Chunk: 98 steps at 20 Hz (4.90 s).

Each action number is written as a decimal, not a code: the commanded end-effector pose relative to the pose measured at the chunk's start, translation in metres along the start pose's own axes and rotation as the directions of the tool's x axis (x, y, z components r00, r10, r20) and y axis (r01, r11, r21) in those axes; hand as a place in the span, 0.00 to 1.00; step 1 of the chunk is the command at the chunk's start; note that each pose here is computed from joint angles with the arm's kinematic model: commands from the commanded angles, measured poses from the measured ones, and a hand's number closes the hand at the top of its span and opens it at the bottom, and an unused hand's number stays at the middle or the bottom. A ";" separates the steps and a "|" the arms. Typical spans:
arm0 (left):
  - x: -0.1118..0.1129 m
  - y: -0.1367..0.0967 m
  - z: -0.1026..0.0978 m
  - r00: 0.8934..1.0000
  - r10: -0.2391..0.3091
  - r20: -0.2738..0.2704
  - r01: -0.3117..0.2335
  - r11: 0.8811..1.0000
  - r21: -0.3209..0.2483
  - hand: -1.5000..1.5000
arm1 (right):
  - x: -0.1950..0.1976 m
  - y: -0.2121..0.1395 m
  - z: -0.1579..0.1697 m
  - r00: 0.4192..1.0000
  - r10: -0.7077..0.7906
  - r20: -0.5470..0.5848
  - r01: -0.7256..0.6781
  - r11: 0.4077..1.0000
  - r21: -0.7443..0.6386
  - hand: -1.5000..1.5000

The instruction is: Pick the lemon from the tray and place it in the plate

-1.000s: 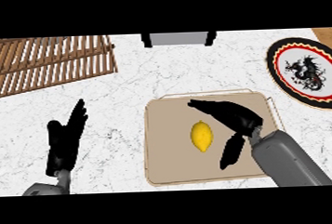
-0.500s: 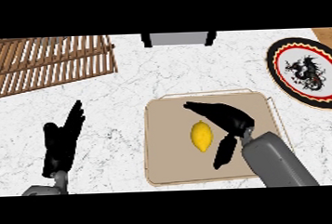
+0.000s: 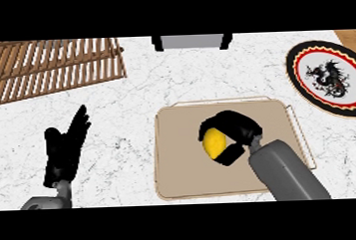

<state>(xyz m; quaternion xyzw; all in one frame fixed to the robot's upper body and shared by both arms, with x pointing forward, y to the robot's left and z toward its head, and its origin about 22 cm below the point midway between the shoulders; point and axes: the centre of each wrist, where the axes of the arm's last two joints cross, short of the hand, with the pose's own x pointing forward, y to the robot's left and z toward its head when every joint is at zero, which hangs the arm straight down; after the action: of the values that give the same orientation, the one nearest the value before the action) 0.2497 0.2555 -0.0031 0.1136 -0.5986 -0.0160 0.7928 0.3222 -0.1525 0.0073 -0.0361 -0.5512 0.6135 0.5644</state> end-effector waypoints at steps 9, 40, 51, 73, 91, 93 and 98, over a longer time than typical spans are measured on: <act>0.002 -0.016 -0.002 1.000 -0.005 0.010 0.005 1.000 -0.009 0.50 | -0.045 -0.045 0.014 0.963 -0.015 -0.270 -0.072 0.949 -0.308 1.00; -0.002 -0.011 -0.002 1.000 -0.015 0.014 0.016 1.000 -0.023 0.50 | -0.138 -0.204 0.133 0.692 -0.388 -0.609 -0.485 0.376 -0.790 1.00; 0.006 -0.002 -0.011 1.000 0.009 0.030 -0.009 1.000 -0.023 0.50 | -0.186 -0.172 0.171 0.595 -0.451 -0.666 -0.397 0.555 -0.731 1.00; -0.004 -0.016 -0.004 1.000 0.027 0.012 -0.027 0.999 -0.039 0.50 | -0.203 -0.167 0.206 0.808 -0.590 0.009 0.178 0.230 -0.957 0.00; 0.014 -0.032 -0.015 1.000 0.009 0.014 -0.008 0.999 -0.052 0.50 | -0.229 -0.127 0.249 0.799 -0.560 0.222 0.363 0.153 -0.919 0.00; 0.004 -0.021 0.000 1.000 -0.005 0.008 0.005 0.999 -0.038 0.50 | -0.228 -0.111 0.222 0.810 -0.559 0.181 0.327 0.174 -0.929 0.00; 0.007 -0.016 -0.005 1.000 0.012 0.013 -0.011 0.999 -0.047 0.50 | -0.233 -0.102 0.232 0.802 -0.586 0.118 0.270 0.180 -0.946 0.00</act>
<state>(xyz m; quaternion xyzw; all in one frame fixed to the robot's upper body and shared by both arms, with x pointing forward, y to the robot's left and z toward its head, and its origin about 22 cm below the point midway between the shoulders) 0.2586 0.2429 -0.0024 0.0995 -0.6060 -0.0299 0.7887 0.3184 -0.5037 0.0485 -0.2622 -0.7122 -0.0181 0.6509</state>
